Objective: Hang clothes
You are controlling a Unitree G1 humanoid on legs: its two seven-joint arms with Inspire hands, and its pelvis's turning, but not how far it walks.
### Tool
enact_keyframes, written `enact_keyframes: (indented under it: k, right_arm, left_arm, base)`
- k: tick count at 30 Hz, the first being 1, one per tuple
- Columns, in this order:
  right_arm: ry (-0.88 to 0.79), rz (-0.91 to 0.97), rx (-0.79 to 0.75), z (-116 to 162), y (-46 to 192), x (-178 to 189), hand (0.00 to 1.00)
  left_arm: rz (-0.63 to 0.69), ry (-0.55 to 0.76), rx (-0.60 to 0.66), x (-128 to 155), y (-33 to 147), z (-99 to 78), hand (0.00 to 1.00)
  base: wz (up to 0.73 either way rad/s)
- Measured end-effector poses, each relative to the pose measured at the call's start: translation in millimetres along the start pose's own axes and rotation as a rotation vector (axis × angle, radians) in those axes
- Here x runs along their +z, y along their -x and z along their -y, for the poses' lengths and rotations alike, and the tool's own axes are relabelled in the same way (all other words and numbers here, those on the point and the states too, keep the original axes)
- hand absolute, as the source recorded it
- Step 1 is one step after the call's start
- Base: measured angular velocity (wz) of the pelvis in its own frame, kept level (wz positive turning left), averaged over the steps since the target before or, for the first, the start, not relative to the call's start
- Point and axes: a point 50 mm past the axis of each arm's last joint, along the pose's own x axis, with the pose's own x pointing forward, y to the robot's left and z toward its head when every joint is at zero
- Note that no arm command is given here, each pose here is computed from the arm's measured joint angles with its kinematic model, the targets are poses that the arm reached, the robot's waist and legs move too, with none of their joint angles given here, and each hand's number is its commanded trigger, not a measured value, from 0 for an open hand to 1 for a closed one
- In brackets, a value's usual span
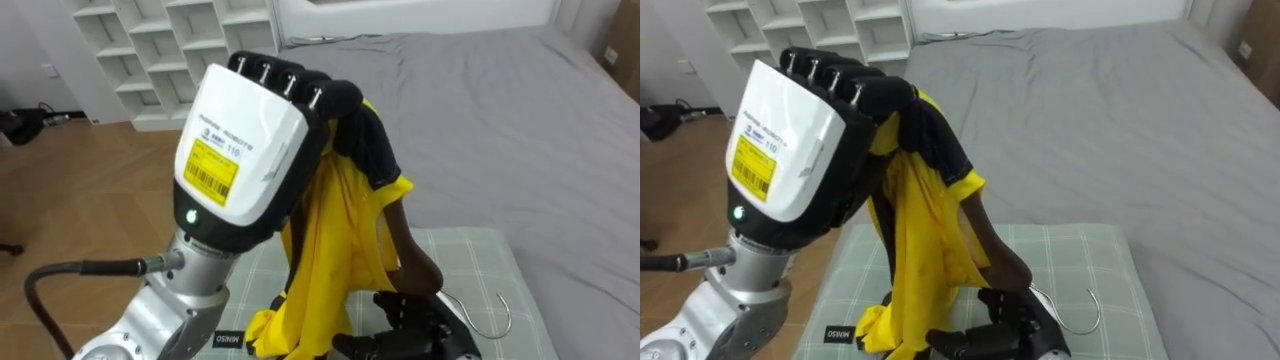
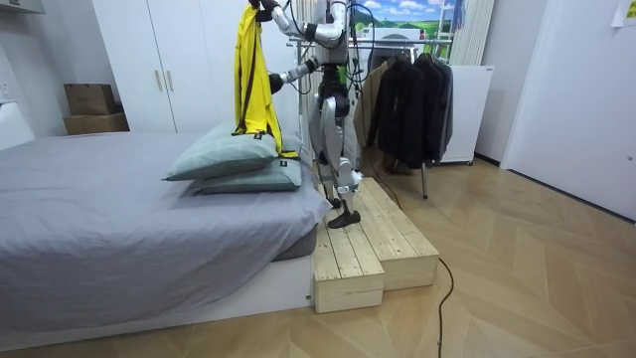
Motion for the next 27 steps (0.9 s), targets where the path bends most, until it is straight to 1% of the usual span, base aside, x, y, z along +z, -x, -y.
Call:
enact_keyframes:
  k: [4, 11, 16, 19, 23, 27]
  right_arm:
    - [0.005, 0.008, 0.021, -5, -4, 3, 0.0]
    - [0.007, 0.013, 0.062, -15, -10, 5, 0.0]
    - [0.002, 0.016, 0.063, -16, -10, 6, 0.0]
    - [-0.031, 0.022, 0.059, -16, -11, 7, 0.0]
    - [-0.041, 0.025, 0.061, -17, -18, 10, 0.0]
    - [-0.041, 0.029, 0.055, -16, -19, 12, 0.0]
  left_arm:
    - [-0.005, 0.002, 0.0, 1, -0.1, 0.7, 1.0]
    - [-0.052, 0.003, 0.017, 1, -1.9, 2.3, 1.0]
    - [-0.057, 0.014, 0.019, 4, -2.4, 3.8, 1.0]
    - [-0.067, 0.029, 0.029, 7, -4.0, 5.2, 1.0]
    - [-0.079, 0.026, 0.032, 7, -4.4, 5.3, 1.0]
    - [-0.086, 0.034, 0.038, 8, -5.1, 5.8, 1.0]
  base:
    - [0.01]
    - [0.03]
    - [0.02]
    - [0.0]
    - [0.03]
    - [0.0]
